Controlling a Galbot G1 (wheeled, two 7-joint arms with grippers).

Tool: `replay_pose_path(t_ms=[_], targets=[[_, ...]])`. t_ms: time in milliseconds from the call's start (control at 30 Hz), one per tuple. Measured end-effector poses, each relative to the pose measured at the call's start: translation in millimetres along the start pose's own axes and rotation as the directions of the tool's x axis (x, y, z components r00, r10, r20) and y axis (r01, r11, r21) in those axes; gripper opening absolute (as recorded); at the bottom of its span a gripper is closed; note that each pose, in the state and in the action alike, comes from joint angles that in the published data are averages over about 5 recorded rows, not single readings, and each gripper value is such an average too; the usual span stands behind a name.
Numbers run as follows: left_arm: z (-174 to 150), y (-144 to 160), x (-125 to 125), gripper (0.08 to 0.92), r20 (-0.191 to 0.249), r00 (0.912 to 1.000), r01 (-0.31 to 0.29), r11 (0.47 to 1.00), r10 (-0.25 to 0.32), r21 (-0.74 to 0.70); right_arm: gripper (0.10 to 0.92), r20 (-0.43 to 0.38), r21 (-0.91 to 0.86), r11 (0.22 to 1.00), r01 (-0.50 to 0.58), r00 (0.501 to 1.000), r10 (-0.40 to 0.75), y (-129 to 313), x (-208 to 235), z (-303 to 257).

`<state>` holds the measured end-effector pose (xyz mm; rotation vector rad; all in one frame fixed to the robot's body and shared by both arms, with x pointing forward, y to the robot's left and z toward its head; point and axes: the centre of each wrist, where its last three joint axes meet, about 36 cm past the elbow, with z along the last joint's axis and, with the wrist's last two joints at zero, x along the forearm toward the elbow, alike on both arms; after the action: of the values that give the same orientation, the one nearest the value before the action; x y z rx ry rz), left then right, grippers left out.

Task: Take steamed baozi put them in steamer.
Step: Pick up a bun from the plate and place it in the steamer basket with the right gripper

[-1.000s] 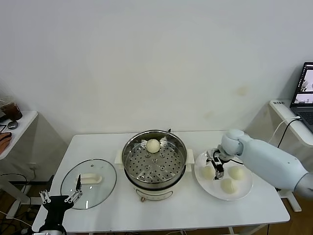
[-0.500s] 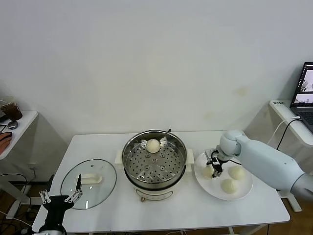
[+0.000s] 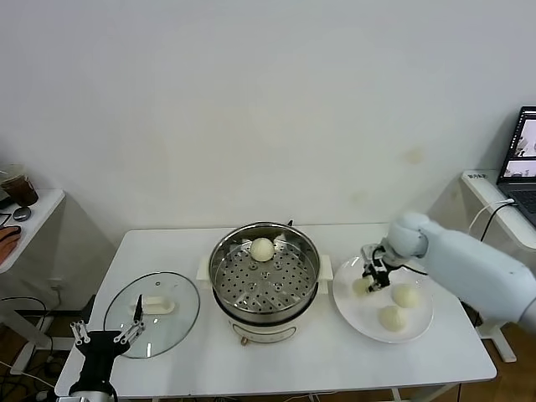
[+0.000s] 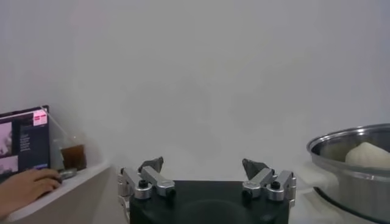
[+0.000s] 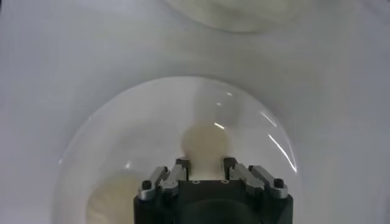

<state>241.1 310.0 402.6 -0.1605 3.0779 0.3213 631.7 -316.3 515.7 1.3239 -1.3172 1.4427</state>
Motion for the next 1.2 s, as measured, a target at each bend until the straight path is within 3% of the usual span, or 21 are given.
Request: replay_pose_path(t_ms=[267, 567, 800, 1200], targets=[[-2.6, -4.0, -7.3, 0.823, 0.013, 0.9996, -0.026, 1.0, 0.025, 0.004, 0.382, 0.037, 0.002, 0.995, -0.102, 0.994, 0.101, -22.7, 94.5, -15.5], [-2.3, -2.2, -13.4, 0.823, 0.015, 0.9992, -0.037, 0.999, 0.037, -0.005, 0.382, 0.143, 0.044, 0.987, -0.154, 0.979, 0.146, -38.8, 171.7, -107.8], [-1.7, 0.8, -14.8, 0.823, 0.014, 0.9995, -0.028, 1.0, 0.028, -0.01, 0.383, 0.188, 0.048, 0.991, -0.124, 0.976, 0.113, -42.3, 169.1, -190.6], [-4.2, 3.0, -14.5, 0.823, 0.013, 0.9999, -0.005, 1.0, 0.005, -0.003, 0.388, 0.179, 0.025, 0.998, -0.064, 0.982, 0.059, -55.7, 108.8, -285.7]])
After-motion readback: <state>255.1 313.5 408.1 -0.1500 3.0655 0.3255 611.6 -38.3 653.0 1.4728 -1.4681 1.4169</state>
